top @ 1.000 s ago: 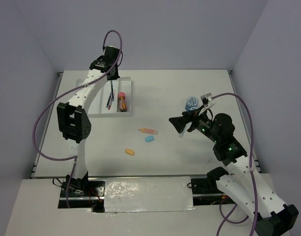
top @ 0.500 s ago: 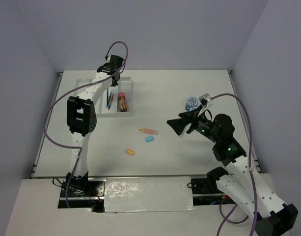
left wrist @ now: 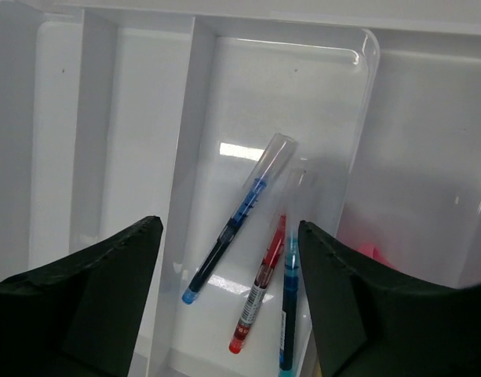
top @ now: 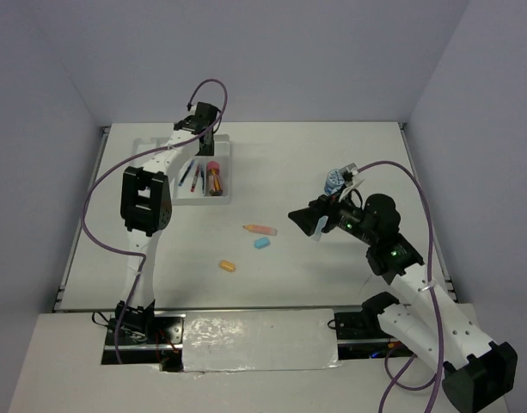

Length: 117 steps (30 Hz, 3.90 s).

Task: Sort the stationery into containers
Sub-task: Place the pen in the storage box, then pick up the pen from the center of the board, then close the pen cap on the pen.

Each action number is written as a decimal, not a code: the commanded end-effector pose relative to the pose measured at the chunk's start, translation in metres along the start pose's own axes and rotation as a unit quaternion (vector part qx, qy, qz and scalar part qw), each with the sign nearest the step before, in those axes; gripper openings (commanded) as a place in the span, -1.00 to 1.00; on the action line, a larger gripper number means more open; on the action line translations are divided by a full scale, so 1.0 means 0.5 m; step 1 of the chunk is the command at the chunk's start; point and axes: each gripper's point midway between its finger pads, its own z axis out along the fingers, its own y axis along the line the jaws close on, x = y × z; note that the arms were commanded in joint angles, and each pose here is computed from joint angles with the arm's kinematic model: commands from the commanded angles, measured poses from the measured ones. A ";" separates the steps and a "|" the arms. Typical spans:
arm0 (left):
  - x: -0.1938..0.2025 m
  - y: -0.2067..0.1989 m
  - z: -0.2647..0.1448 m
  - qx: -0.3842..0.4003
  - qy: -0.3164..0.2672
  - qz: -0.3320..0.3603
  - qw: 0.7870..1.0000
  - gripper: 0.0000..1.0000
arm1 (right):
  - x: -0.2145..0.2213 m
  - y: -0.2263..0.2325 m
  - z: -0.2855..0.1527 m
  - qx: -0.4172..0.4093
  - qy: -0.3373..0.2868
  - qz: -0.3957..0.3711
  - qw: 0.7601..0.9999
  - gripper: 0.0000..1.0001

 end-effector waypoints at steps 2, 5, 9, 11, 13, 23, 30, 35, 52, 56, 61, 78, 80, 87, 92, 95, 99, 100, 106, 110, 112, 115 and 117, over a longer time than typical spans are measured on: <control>-0.048 0.026 -0.053 -0.004 -0.024 -0.049 0.999 0.72 | -0.002 -0.004 0.027 -0.009 0.010 -0.018 1.000 0.99; -0.098 0.064 -0.153 0.015 -0.057 -0.107 0.992 0.84 | 0.049 -0.024 0.076 0.002 0.069 -0.022 0.997 1.00; -0.113 0.134 -0.326 0.063 -0.094 -0.195 0.974 0.96 | 0.141 -0.065 0.143 0.066 0.182 -0.112 0.975 0.97; -0.093 0.142 -0.377 0.096 -0.095 -0.213 0.968 0.96 | 0.163 -0.059 0.179 0.071 0.212 -0.161 0.961 0.96; -0.040 0.164 -0.430 0.121 -0.099 -0.237 0.959 0.97 | 0.169 -0.074 0.195 0.071 0.227 -0.216 0.947 0.95; 0.200 0.161 -0.525 0.249 -0.074 -0.198 0.945 0.98 | 0.310 -0.140 0.285 0.054 0.379 -0.307 0.871 0.46; 0.244 0.200 -0.557 0.247 -0.091 -0.160 0.951 0.99 | 0.361 -0.149 0.307 0.041 0.412 -0.310 0.856 0.10; 0.259 0.196 -0.548 0.247 -0.085 -0.149 0.954 0.99 | 0.391 -0.168 0.308 0.055 0.429 -0.312 0.846 0.02; 0.321 0.127 -0.544 0.292 -0.016 -0.285 0.913 0.98 | 0.204 -0.135 0.341 0.131 0.258 -0.229 0.929 -1.00; 0.379 0.093 -0.533 0.225 0.014 -0.378 0.898 0.98 | 0.095 -0.142 0.285 0.226 0.179 -0.167 0.943 -1.00; 0.439 0.040 -0.534 0.165 0.041 -0.380 0.909 0.97 | 0.092 -0.117 0.173 0.252 0.202 -0.143 0.936 -1.00; 0.561 -0.123 -0.489 0.048 0.203 -0.331 0.920 0.64 | 0.134 -0.063 0.076 0.187 0.212 -0.160 0.946 -1.00; 0.581 -0.126 -0.486 0.043 0.218 -0.330 0.917 0.61 | 0.133 -0.058 0.076 0.180 0.208 -0.158 0.948 -1.00; 0.618 -0.123 -0.472 0.015 0.233 -0.325 0.917 0.47 | 0.147 -0.046 0.071 0.155 0.206 -0.158 0.953 -1.00; 0.630 -0.125 -0.468 0.005 0.238 -0.321 0.916 0.40 | 0.159 -0.042 0.077 0.146 0.214 -0.157 0.953 -1.00; 0.642 -0.124 -0.464 0.004 0.243 -0.320 0.916 0.39 | 0.164 -0.041 0.079 0.146 0.217 -0.159 0.952 -1.00; 0.660 -0.114 -0.453 -0.007 0.244 -0.319 0.916 0.31 | 0.171 -0.040 0.083 0.142 0.221 -0.159 0.952 -1.00; 0.664 -0.110 -0.450 -0.011 0.243 -0.318 0.916 0.29 | 0.172 -0.038 0.083 0.141 0.221 -0.160 0.952 -1.00; 0.664 -0.112 -0.442 -0.011 0.235 -0.312 0.920 -0.10 | 0.179 -0.025 0.087 0.128 0.227 -0.162 0.952 -1.00; 0.658 -0.119 -0.440 0.003 0.230 -0.306 0.924 -0.46 | 0.180 -0.001 0.092 0.097 0.223 -0.159 0.957 -1.00; 0.649 -0.118 -0.443 0.009 0.225 -0.304 0.926 -0.71 | 0.187 0.022 0.094 0.066 0.226 -0.152 0.960 -1.00; 0.593 -0.110 -0.472 0.051 0.182 -0.312 0.931 -0.83 | 0.199 0.092 0.093 -0.028 0.225 -0.123 0.966 -1.00; 0.546 -0.100 -0.484 0.090 0.133 -0.305 0.939 -0.97 | 0.196 0.140 0.091 -0.087 0.197 -0.091 0.972 -1.00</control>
